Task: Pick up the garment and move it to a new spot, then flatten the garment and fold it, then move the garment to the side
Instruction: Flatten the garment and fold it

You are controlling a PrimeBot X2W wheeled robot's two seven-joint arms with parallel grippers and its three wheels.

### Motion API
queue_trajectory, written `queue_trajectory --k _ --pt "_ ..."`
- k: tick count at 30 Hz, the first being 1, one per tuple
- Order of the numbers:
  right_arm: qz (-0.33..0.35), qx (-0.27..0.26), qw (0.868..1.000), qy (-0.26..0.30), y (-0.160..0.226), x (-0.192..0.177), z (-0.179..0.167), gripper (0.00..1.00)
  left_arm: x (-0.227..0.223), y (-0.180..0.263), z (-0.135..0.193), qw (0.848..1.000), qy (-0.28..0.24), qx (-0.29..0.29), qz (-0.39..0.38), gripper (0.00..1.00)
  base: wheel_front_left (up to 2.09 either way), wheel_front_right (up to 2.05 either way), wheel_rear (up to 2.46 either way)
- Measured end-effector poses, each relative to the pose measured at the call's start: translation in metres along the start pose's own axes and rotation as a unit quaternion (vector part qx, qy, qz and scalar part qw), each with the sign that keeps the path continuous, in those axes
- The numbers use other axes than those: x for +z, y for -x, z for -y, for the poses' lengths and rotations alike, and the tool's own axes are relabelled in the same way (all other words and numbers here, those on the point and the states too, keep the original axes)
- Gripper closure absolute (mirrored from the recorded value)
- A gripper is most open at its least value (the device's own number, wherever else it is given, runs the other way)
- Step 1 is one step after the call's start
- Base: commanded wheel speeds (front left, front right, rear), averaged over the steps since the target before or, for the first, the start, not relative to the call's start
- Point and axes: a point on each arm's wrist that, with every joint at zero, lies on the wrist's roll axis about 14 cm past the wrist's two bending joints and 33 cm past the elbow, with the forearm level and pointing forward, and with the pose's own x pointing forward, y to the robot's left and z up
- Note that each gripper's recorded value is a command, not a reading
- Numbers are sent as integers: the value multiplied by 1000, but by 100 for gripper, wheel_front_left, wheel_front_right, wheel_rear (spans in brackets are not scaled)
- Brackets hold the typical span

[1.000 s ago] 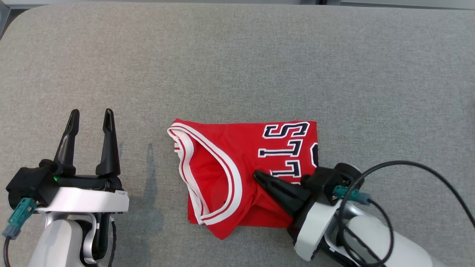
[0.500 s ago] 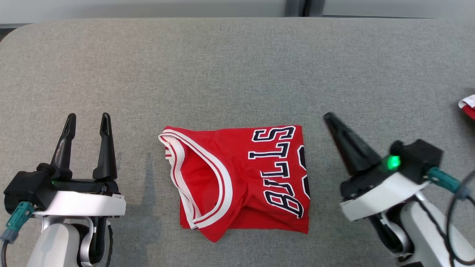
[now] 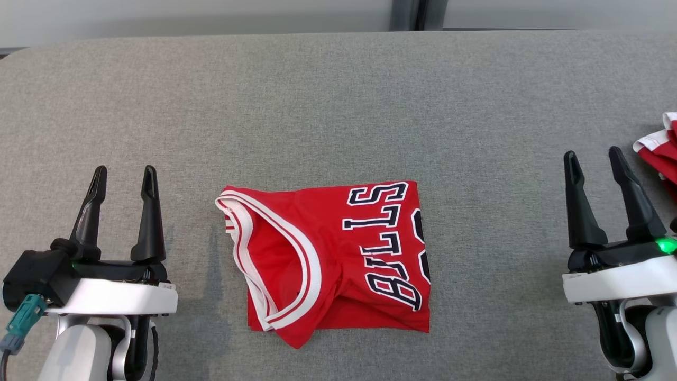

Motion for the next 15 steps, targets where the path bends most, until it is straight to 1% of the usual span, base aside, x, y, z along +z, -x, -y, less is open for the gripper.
queue_trajectory --k 5,15 --pt "3 -19 1000 7 9 5 8 0 3 1 3 1000 -1 -3 3 0 0 0 0" --pt "-8 -30 999 14 27 8 12 0 5 10 7 1000 -3 -9 -1 0 0 0 0"
